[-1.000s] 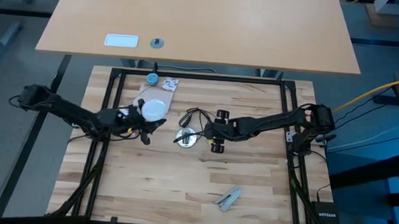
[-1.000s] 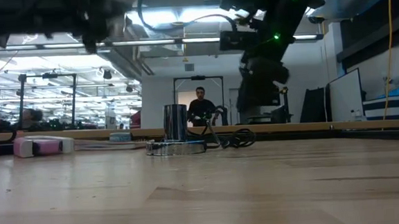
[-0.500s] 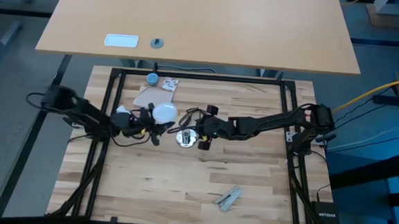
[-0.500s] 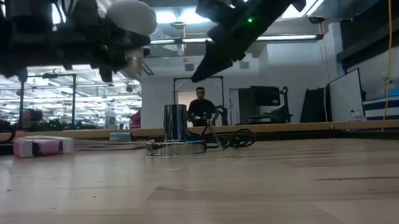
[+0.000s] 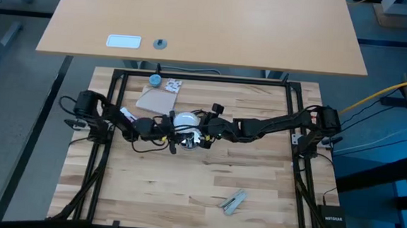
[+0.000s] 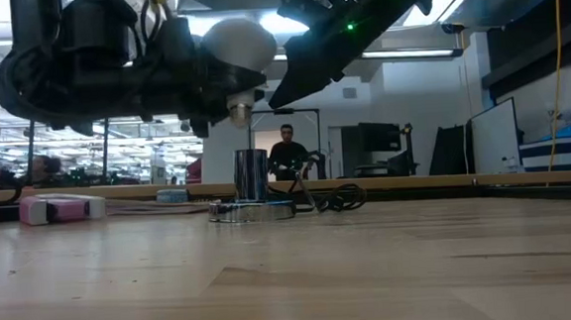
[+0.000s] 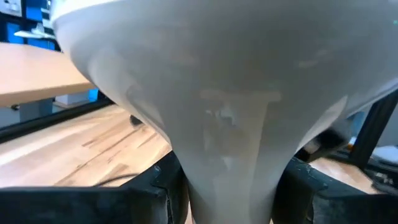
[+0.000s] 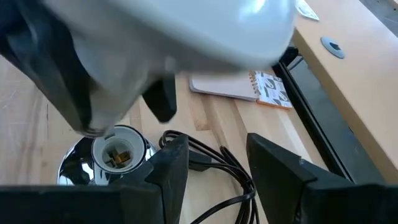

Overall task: Screw lightbulb
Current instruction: Insert the light bulb into the lamp

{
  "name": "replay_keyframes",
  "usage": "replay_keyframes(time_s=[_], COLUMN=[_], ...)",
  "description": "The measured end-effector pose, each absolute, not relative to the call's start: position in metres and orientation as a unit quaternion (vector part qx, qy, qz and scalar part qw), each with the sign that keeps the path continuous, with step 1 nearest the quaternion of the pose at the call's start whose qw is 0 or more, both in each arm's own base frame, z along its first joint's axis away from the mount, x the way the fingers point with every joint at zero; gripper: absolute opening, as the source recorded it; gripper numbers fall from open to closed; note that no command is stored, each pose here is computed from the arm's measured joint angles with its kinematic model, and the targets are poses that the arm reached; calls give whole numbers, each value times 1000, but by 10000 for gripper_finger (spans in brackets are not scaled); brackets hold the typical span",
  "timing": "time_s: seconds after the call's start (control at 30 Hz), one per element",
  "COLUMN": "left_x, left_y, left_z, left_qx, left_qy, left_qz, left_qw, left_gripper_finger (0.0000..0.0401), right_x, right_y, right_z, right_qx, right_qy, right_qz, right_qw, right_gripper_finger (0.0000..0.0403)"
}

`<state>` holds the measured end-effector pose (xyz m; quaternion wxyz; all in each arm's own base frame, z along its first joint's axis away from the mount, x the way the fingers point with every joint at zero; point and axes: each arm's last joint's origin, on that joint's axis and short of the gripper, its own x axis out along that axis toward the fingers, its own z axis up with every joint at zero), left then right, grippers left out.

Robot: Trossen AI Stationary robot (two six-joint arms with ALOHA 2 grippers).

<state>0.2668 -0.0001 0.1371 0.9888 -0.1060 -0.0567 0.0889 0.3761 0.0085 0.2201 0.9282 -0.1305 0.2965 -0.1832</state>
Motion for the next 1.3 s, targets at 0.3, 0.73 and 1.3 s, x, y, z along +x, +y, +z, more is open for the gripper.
replay_keyframes(time_s=[0.3,0.73,1.3], left_x=[269,282,274], left_y=[8,11,11], left_z=[125,118,111], left_qx=[-103,-106,-97], left_qy=[-36,-28,-11], left_qz=[107,87,89], left_qw=[988,990,991], left_gripper_finger=[157,157,157], right_x=[376,375,374], right_y=[8,7,6], right_z=[220,220,219], right_qx=[-130,-117,-122], right_qy=[297,295,297], right_qz=[-190,-220,-235], right_qw=[927,923,917], right_gripper_finger=[167,167,167])
